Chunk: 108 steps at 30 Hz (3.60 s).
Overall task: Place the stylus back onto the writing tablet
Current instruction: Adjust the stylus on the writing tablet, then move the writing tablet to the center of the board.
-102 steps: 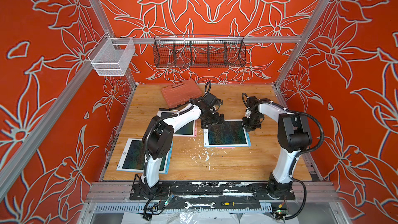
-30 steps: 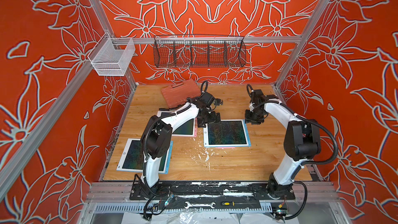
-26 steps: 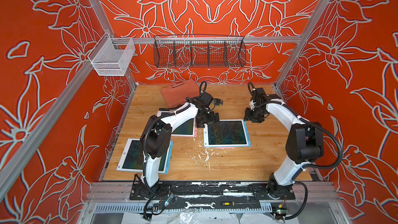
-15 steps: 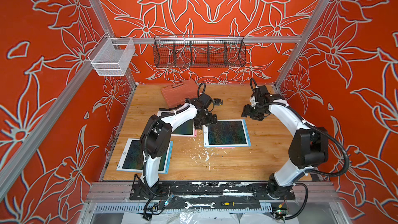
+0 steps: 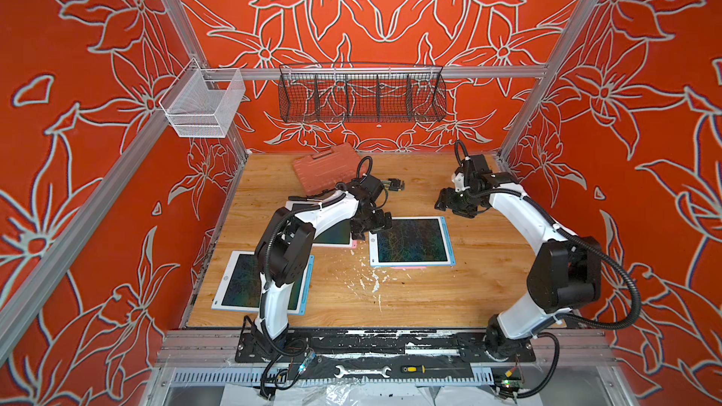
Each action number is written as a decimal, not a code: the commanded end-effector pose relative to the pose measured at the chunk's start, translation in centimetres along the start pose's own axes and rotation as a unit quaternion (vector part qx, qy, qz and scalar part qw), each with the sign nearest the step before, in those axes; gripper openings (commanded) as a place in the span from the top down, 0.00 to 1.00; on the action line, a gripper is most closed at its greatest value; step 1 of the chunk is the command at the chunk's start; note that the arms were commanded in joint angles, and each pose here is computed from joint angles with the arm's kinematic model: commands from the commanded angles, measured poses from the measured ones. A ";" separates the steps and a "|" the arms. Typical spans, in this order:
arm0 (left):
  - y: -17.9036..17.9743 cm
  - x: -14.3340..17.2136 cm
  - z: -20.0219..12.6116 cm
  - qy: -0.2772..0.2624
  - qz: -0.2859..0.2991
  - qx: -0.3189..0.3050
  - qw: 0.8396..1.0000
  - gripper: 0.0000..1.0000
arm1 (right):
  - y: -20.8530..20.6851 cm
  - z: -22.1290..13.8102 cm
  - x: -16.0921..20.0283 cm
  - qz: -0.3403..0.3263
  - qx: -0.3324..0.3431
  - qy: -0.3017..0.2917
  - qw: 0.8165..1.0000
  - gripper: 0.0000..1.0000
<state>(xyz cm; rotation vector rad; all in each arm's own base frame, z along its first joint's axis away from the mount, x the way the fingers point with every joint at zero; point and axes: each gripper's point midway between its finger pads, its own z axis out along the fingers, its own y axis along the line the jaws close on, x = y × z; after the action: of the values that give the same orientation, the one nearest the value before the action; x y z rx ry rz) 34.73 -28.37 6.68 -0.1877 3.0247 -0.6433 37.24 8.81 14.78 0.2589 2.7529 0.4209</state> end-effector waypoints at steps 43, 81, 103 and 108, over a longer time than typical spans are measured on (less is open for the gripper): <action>-1.1 3.8 5.1 0.039 -0.011 -0.015 0.999 0.03 | 1.8 -2.5 0.2 -0.037 -0.040 -0.021 0.998 0.10; -8.4 1.9 9.0 0.068 -0.002 0.077 0.995 0.03 | 1.6 -5.3 -1.1 -0.045 -0.013 -0.055 0.997 0.09; -10.9 1.6 10.9 0.088 0.009 0.099 0.991 0.03 | 1.4 -5.3 -1.1 -0.047 -0.007 -0.058 0.997 0.08; -10.8 0.9 9.7 0.074 0.016 0.094 0.993 0.03 | 1.3 -5.1 -1.1 -0.048 -0.006 -0.055 0.997 0.08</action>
<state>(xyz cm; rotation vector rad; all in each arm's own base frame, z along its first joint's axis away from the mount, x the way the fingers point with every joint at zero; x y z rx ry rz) 36.59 -43.94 5.76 -0.0401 2.9697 -1.1319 36.68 8.65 19.04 0.1644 2.6571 0.4142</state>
